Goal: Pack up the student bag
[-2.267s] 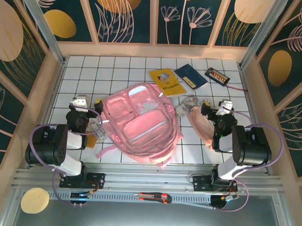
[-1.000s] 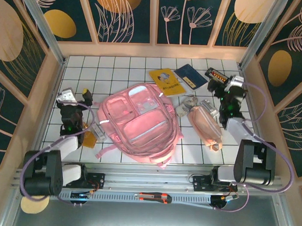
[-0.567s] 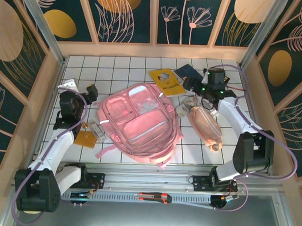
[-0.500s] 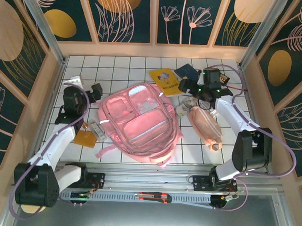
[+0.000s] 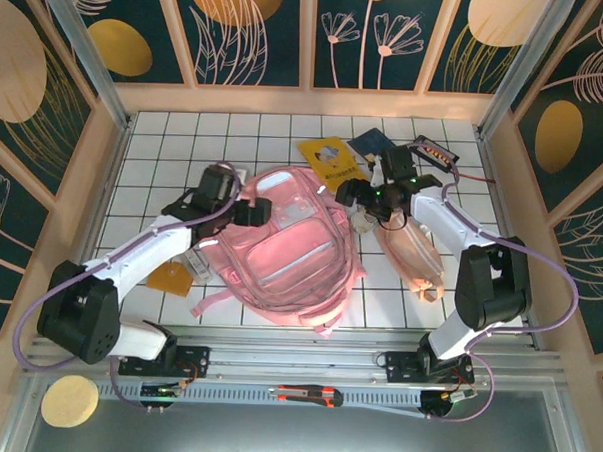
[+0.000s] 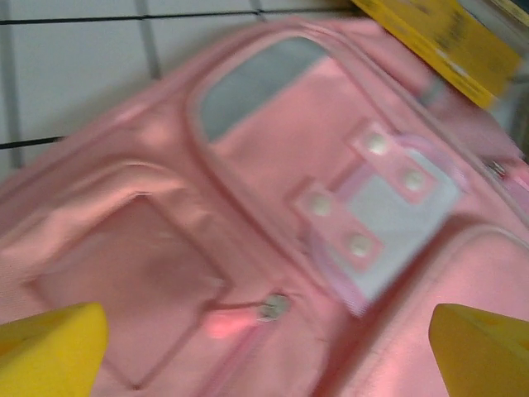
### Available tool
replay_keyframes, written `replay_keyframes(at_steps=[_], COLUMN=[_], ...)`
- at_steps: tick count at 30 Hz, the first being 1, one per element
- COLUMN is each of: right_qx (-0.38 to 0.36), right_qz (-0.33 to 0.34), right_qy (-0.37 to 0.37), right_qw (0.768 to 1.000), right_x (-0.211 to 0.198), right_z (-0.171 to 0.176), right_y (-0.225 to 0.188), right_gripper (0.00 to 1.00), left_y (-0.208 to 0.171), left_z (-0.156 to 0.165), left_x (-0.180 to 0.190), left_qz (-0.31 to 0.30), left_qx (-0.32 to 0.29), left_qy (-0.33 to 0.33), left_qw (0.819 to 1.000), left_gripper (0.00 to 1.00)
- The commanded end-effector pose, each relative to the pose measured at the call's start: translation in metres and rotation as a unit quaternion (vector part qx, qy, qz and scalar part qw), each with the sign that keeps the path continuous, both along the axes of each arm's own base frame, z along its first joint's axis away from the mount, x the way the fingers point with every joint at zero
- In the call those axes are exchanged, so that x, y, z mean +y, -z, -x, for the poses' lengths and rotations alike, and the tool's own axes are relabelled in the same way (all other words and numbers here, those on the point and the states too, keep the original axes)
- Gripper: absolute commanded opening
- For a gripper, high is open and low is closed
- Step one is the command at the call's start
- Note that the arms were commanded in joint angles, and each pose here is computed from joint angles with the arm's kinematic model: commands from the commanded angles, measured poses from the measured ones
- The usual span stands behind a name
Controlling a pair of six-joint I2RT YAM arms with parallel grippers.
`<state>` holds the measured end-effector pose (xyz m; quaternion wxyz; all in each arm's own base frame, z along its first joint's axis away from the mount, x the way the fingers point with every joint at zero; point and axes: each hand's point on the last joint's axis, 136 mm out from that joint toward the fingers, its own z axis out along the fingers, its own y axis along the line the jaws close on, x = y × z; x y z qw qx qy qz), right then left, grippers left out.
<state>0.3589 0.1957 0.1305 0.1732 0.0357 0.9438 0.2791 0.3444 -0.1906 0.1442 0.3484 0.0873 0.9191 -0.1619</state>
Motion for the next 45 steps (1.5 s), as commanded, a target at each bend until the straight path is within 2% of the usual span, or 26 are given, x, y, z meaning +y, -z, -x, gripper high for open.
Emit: replay_keyframes(at_steps=[1, 5, 9, 15, 23, 32, 34, 37, 40, 41, 42, 45], right_qx=[0.04, 0.049, 0.057, 0.066, 0.065, 0.057, 0.056, 0.052, 0.047, 0.042, 0.037, 0.004], right_qz=[0.0, 0.002, 0.0, -0.005, -0.01, -0.013, -0.016, -0.018, -0.018, -0.02, -0.022, -0.032], right_qy=[0.0, 0.009, 0.015, 0.018, 0.027, 0.03, 0.032, 0.033, 0.032, 0.031, 0.031, 0.023], right_qw=[0.999, 0.999, 0.998, 0.998, 0.997, 0.998, 0.998, 0.998, 0.998, 0.998, 0.999, 0.999], right_x=[0.0, -0.005, -0.007, -0.01, -0.014, -0.015, -0.014, -0.013, -0.013, -0.013, -0.013, -0.01], right_z=[0.02, 0.028, 0.038, 0.051, 0.061, 0.061, 0.06, 0.058, 0.058, 0.057, 0.057, 0.051], right_y=[0.016, 0.022, 0.027, 0.032, 0.035, 0.034, 0.033, 0.031, 0.03, 0.028, 0.027, 0.016], right_gripper=[0.85, 0.81, 0.77, 0.73, 0.72, 0.7, 0.7, 0.7, 0.7, 0.7, 0.7, 0.71], left_y=[0.011, 0.011, 0.025, 0.037, 0.065, 0.094, 0.101, 0.108, 0.108, 0.106, 0.104, 0.086], left_z=[0.021, 0.04, 0.066, 0.09, 0.107, 0.122, 0.124, 0.125, 0.125, 0.124, 0.124, 0.12], left_x=[-0.02, -0.065, -0.108, -0.144, -0.158, -0.163, -0.162, -0.161, -0.159, -0.158, -0.157, -0.154], left_qz=[-0.048, -0.078, -0.117, -0.14, -0.153, -0.166, -0.169, -0.174, -0.179, -0.181, -0.185, -0.191], left_qx=[0.022, 0.015, 0.026, 0.038, 0.077, 0.113, 0.121, 0.128, 0.127, 0.123, 0.119, 0.09], left_qy=[0.05, 0.121, 0.198, 0.254, 0.275, 0.293, 0.296, 0.296, 0.298, 0.299, 0.3, 0.313], left_qw=[0.997, 0.989, 0.973, 0.956, 0.946, 0.935, 0.932, 0.93, 0.929, 0.929, 0.928, 0.926], left_gripper=[0.99, 0.99, 0.98, 0.95, 0.81, 0.71, 0.63, 0.44, 0.17, 0.03, 0.0, 0.0])
